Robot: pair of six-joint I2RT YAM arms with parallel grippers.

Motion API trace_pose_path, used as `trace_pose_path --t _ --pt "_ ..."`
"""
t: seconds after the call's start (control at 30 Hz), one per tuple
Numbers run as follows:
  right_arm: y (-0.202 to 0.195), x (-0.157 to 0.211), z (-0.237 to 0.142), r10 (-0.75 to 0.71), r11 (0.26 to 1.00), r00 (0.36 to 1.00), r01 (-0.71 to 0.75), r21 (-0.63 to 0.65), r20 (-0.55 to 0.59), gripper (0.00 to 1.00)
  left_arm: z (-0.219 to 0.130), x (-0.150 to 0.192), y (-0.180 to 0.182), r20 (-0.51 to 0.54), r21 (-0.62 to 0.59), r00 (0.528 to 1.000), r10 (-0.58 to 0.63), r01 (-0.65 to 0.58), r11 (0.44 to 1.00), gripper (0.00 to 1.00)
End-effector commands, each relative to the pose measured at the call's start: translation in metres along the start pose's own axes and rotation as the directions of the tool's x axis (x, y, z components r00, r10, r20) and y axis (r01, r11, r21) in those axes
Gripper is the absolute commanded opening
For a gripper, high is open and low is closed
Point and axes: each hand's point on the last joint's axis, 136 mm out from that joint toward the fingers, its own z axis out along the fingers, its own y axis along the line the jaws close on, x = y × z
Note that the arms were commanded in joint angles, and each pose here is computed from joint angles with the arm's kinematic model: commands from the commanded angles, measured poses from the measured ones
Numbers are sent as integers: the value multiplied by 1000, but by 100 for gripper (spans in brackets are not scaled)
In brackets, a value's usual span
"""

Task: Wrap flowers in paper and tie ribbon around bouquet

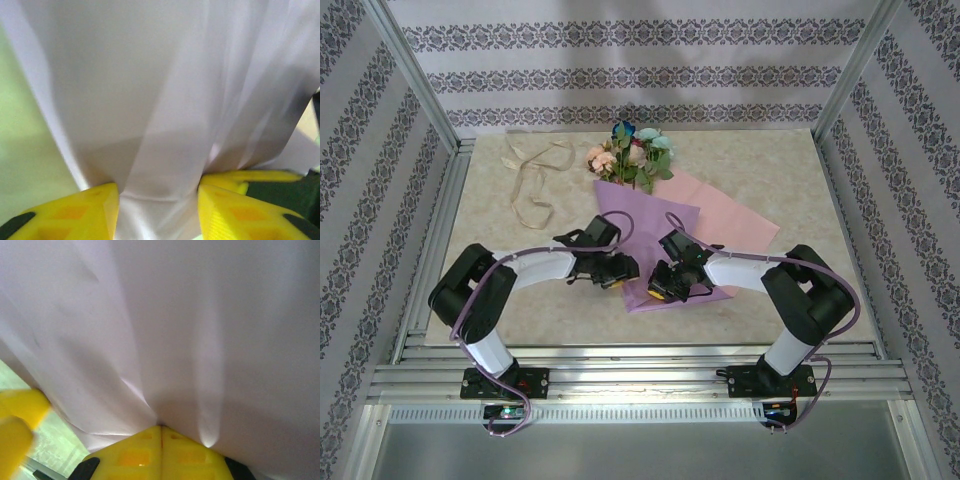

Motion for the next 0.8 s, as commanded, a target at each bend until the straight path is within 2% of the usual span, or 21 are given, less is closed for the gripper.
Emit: trace_pose_path --t 0.0,0.1,0.2,0.47,0.63,0.77 --pt "-54 17 12 36 983 997 -24 183 -61 0 -20 -33 -8 81 39 994 -71 68 997 51" --pt "-55 17 9 19 981 998 -7 195 -58 0 -31 -54 0 125 66 986 -113 105 992 51" --pt "-57 16 7 4 978 998 8 209 -58 0 -31 -65 4 123 108 985 -122 109 988 51" --pt "-75 20 11 22 972 998 -6 236 -66 0 -12 -59 8 88 197 988 -126 107 975 51" --pt "-79 18 11 32 971 998 -16 237 -61 0 -9 -50 23 90 163 986 -143 127 978 50" --pt "-81 17 13 41 971 997 -26 236 -60 0 -5 -49 23 86 180 986 -141 123 976 49"
